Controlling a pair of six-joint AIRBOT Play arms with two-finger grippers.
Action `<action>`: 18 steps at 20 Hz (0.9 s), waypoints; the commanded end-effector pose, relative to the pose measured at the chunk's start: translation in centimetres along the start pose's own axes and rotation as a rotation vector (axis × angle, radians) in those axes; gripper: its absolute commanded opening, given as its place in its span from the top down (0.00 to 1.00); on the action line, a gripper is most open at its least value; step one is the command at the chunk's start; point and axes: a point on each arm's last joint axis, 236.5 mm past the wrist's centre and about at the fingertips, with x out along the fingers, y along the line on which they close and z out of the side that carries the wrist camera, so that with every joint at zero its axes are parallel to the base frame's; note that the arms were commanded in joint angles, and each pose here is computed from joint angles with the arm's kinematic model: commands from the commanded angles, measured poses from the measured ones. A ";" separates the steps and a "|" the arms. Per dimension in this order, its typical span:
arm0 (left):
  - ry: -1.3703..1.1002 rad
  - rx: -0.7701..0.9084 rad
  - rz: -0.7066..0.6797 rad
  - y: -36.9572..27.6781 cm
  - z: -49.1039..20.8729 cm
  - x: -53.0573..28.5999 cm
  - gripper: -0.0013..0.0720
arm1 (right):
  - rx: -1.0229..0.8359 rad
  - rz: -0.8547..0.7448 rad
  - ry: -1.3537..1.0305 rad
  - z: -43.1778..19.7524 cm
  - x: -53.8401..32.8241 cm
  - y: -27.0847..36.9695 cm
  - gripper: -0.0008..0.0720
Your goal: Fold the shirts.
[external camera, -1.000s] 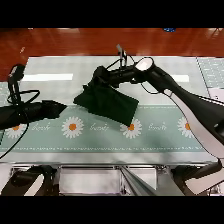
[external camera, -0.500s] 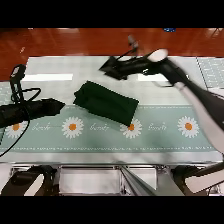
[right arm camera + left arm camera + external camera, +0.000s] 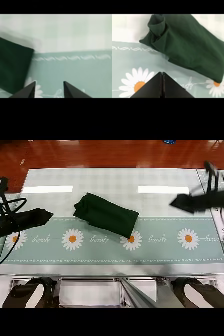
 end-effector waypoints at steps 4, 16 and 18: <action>0.012 -0.022 -0.042 -1.0 -0.4 0.1 0.95 | 0.322 0.210 0.042 -8.5 8.3 0.4 0.43; 0.087 -0.128 -0.118 -1.7 -3.7 2.1 0.95 | 0.430 0.463 0.259 -10.4 16.4 9.6 0.43; 0.083 -0.128 -0.117 -1.7 -3.6 2.1 0.95 | 0.399 0.472 0.270 -9.9 17.2 11.1 0.43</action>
